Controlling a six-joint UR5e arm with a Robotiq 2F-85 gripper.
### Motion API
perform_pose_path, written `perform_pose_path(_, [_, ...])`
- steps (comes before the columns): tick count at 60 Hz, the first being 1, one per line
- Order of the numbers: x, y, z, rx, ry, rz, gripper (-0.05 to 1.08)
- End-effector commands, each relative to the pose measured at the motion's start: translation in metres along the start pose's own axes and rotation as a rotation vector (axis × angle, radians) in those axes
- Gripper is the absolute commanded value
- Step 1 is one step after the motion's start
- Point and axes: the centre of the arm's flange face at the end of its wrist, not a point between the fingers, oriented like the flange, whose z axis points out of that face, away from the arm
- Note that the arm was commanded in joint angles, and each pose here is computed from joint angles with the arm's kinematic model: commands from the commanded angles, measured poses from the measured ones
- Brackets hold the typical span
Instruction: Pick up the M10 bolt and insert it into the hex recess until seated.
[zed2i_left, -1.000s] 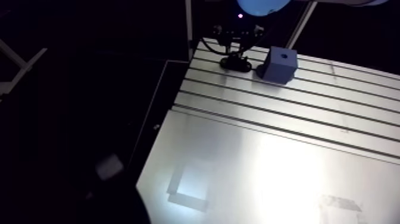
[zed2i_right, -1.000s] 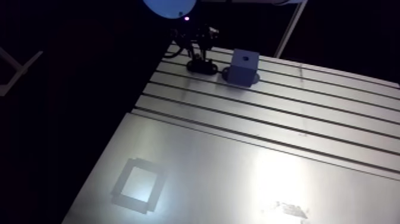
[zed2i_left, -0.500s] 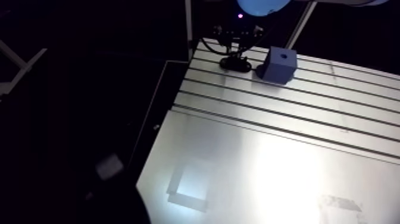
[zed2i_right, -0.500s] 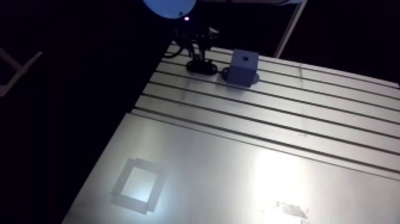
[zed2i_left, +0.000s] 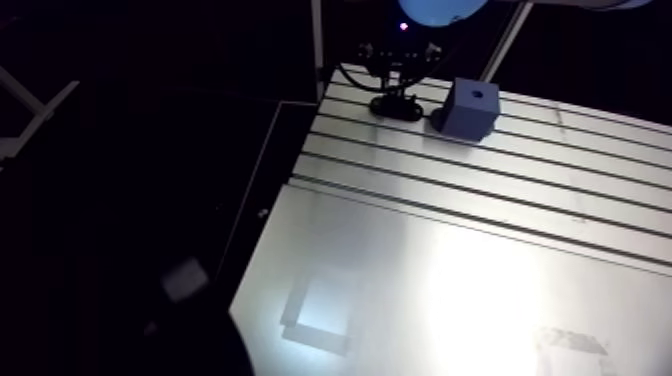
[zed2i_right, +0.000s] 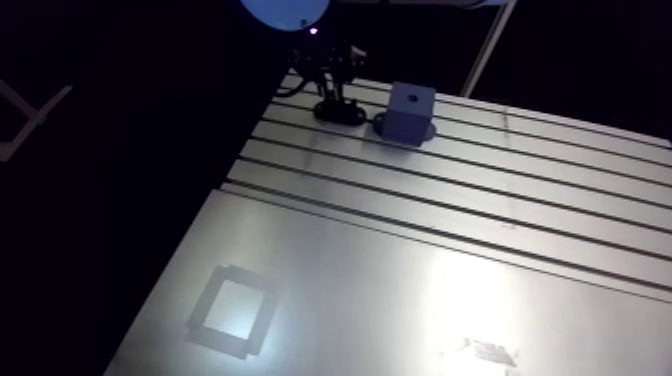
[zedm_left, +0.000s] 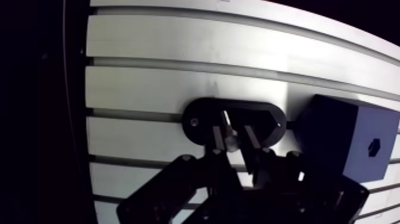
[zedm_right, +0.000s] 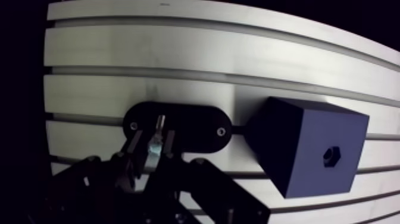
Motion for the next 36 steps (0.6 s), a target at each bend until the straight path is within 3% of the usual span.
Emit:
perform_pose_path(1, [0.000,0.000,0.000,0.001,0.000,0.000,0.72])
perform_pose_path(36, [0.003,0.002,-0.011,0.006,0.018,0.004,0.77])
